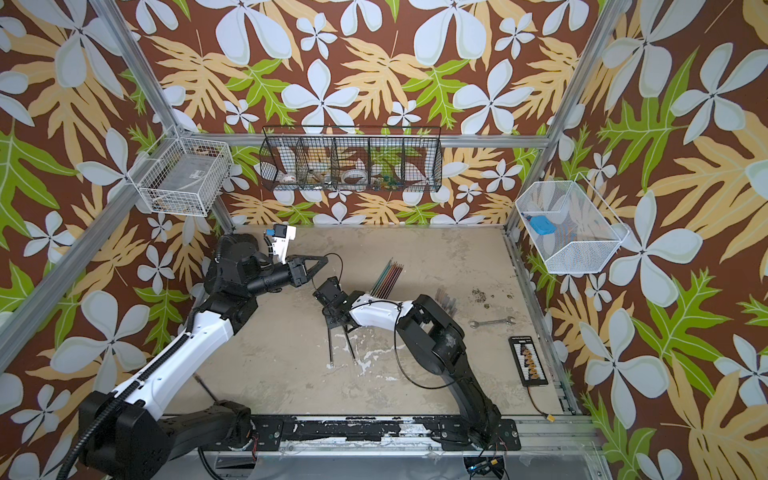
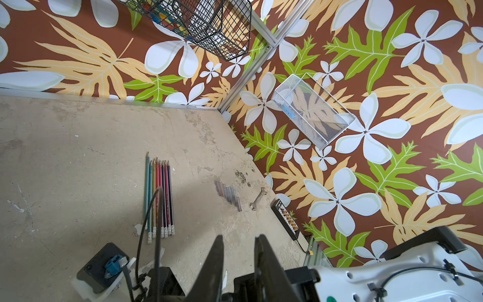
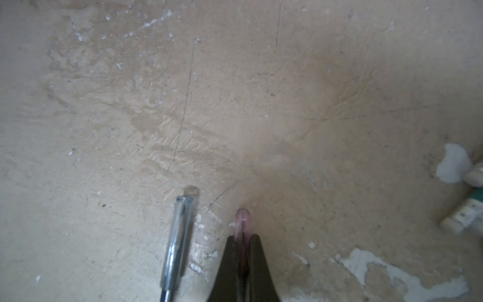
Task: Remove the protective cover of the pencils
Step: Pick up the pencil from the center of the board.
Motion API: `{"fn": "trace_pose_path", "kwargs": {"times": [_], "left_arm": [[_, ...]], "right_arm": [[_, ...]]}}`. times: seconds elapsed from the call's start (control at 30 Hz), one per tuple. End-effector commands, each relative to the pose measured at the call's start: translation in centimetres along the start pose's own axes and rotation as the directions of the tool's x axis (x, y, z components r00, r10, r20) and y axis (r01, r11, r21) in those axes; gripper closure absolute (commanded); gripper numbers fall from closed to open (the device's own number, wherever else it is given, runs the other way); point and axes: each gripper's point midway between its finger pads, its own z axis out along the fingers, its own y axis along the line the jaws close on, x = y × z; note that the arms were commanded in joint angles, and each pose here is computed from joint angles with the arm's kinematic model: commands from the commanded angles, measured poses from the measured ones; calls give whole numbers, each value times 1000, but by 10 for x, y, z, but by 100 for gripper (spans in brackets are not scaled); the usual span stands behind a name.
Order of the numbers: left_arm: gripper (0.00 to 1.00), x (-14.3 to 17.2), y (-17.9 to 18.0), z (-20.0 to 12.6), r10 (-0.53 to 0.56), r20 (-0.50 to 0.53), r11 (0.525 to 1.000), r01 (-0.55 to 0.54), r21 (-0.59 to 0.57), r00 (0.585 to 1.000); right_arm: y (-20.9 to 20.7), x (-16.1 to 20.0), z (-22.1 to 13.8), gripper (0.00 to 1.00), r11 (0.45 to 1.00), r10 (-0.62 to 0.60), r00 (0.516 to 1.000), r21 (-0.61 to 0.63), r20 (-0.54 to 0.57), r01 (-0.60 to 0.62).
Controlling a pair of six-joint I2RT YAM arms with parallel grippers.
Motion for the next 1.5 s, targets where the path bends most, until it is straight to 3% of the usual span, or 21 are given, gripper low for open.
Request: {"fn": "trace_pose_path", "kwargs": {"times": [0.0, 0.2, 0.33, 0.43, 0.53, 0.63, 0.7, 0.93, 1.3, 1.37, 1.47], "left_arm": [[76, -4, -1, -1, 24, 12, 1000, -24, -2, 1000], [71, 2, -3, 2, 42, -4, 999, -42, 8, 999], [68, 24, -18, 19, 49, -71, 997, -45, 61, 996], [65, 54, -36, 38, 69, -150, 991, -51, 120, 986], [62, 90, -57, 56, 97, -245, 983, -53, 178, 965], [61, 128, -77, 71, 130, -344, 974, -55, 220, 930], [61, 149, -90, 78, 135, -390, 969, -39, 244, 911], [61, 199, -121, 95, 166, -461, 963, -43, 266, 872], [64, 215, -130, 109, 160, -486, 965, -33, 259, 859], [71, 216, -130, 109, 159, -491, 966, -31, 258, 857], [95, 218, -130, 109, 159, -503, 965, -26, 262, 850]], "right_arm": [[-11, 11, -8, 100, 995, 79, 995, -53, -56, -82], [-58, -20, -76, 100, 975, 200, 974, -120, 109, -187], [-98, -36, -135, 100, 949, 291, 924, -197, 248, -246], [-129, -43, -186, 100, 908, 394, 845, -294, 362, -298], [-156, -43, -235, 100, 857, 494, 736, -400, 463, -324], [-166, -40, -283, 100, 824, 551, 622, -483, 557, -297], [-166, -35, -304, 100, 808, 573, 578, -522, 582, -275], [-171, -22, -337, 100, 770, 626, 496, -577, 602, -272], [-177, -10, -349, 100, 741, 665, 445, -606, 600, -290], [-177, -10, -350, 100, 741, 664, 444, -606, 601, -289], [-178, -9, -350, 100, 742, 665, 444, -602, 601, -295]]}}
